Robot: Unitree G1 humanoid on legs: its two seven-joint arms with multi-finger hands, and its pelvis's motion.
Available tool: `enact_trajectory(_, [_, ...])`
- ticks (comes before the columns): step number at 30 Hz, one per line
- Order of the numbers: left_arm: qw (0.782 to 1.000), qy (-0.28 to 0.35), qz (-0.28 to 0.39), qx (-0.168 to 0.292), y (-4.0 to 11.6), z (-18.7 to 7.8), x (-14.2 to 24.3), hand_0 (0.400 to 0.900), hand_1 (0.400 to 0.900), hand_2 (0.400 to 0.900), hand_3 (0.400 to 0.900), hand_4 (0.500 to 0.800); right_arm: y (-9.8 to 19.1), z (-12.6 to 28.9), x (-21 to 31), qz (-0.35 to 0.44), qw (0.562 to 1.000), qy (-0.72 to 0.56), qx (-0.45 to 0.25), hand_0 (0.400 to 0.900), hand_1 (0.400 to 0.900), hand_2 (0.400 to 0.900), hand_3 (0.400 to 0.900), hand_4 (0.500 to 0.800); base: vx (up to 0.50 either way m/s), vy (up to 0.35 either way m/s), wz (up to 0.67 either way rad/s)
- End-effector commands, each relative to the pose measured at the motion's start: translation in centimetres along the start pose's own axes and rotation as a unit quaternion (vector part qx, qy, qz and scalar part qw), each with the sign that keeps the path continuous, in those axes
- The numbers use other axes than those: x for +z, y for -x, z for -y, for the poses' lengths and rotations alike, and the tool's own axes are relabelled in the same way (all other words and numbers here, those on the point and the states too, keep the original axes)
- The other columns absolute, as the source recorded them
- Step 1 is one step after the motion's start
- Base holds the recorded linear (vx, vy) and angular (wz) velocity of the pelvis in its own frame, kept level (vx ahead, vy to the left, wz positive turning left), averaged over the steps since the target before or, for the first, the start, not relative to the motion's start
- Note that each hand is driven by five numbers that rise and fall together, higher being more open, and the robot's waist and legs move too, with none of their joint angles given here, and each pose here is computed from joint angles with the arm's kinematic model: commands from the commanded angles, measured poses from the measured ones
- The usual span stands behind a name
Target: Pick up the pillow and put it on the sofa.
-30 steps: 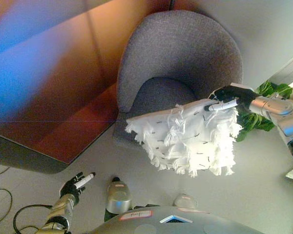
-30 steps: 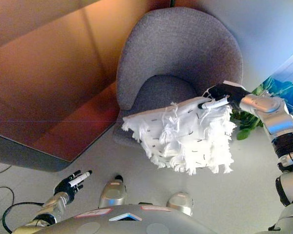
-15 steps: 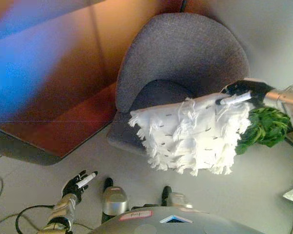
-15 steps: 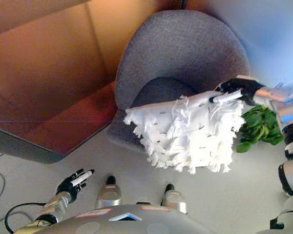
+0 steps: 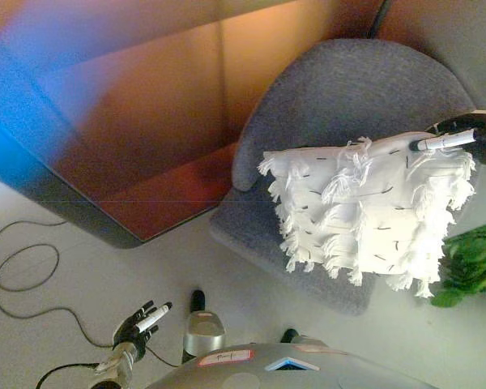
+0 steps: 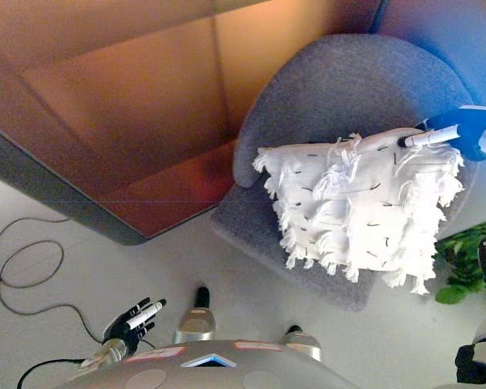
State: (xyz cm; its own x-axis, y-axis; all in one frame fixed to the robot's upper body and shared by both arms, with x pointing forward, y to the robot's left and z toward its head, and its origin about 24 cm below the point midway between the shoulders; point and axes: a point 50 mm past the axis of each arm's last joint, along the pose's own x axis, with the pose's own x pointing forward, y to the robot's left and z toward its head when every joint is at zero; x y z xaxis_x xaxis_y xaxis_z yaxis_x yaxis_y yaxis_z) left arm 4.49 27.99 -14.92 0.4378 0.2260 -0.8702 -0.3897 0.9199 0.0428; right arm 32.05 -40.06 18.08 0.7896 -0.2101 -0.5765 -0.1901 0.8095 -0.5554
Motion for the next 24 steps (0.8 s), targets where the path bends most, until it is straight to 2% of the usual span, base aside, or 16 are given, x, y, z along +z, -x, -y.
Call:
enact_trajectory(1, [0.997,-0.054,0.050,0.017,0.1,-2.2,2.9,0.900,0.900,0.900,0.900,0.800,5.4,6.2,5.6,0.062,0.987,-0.008,-0.151,0.900,0.900,0.900,0.900,0.800,0.057,-0.086,0.07])
enact_trajectory(8, [0.996,-0.057,0.058,0.022,0.1,-2.5,3.5,0.900,0.900,0.900,0.900,0.800,5.9,6.8,6.5,0.044,0.982,0.003,-0.185,0.900,0.900,0.900,0.900,0.800,0.020,-0.065,0.02])
enact_trajectory(14, [0.997,-0.047,0.066,0.019,0.1,-2.3,3.8,0.900,0.900,0.900,0.900,0.800,6.1,7.3,5.0,0.020,0.980,-0.008,-0.198,0.900,0.900,0.900,0.900,0.800,-0.020,-0.031,-0.01])
enact_trajectory(24, [0.997,-0.041,0.063,0.013,0.0,-2.2,3.7,0.900,0.900,0.900,0.900,0.800,8.1,9.2,3.5,0.005,0.967,-0.022,-0.253,0.900,0.900,0.900,0.900,0.800,0.001,-0.002,-0.04])
